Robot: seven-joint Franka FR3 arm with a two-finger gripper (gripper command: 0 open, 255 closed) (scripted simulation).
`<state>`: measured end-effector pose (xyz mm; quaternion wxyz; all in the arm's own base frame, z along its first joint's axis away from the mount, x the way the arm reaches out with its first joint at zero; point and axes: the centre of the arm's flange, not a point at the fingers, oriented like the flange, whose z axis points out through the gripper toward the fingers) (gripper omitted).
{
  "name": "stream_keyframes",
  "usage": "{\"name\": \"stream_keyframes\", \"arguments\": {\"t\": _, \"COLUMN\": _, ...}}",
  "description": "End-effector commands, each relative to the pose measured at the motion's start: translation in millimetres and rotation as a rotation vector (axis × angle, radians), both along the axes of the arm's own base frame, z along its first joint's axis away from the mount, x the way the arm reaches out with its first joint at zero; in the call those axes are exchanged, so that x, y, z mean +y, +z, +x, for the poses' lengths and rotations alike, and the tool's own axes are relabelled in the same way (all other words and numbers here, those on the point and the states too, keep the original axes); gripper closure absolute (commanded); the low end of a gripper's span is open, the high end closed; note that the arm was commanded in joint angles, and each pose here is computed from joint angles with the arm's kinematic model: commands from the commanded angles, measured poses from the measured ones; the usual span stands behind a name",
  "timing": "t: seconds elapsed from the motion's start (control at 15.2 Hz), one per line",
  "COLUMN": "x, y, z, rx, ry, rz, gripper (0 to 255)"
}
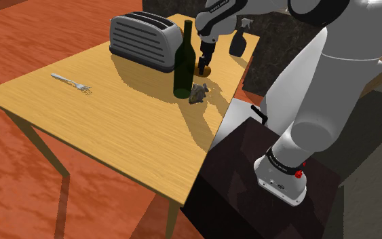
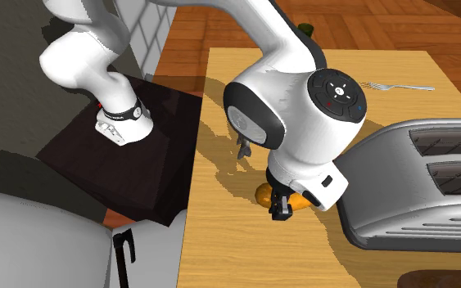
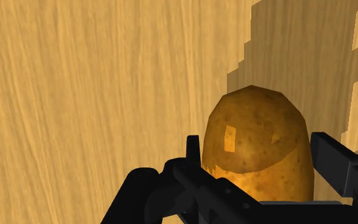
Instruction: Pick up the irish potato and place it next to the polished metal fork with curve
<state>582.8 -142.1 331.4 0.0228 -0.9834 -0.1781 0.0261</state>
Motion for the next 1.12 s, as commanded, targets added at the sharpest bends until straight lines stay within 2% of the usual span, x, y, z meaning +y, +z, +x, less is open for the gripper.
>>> {"name": "stream_keyframes", "arguments": {"t": 0.0, "x": 0.4, "y": -0.3, "z": 0.1, "rx": 0.001, "ry": 0.001, "rz": 0.000, "gripper": 255}}
{"name": "stream_keyframes", "arguments": {"t": 0.2, "x": 0.4, "y": -0.4, "z": -0.1, "rx": 0.000, "ry": 0.001, "rz": 0.000, "gripper": 255}}
{"name": "stream_keyframes", "arguments": {"t": 1.06, "x": 0.4, "y": 68.2, "z": -0.1, "rx": 0.000, "ry": 0.001, "rz": 0.000, "gripper": 255}}
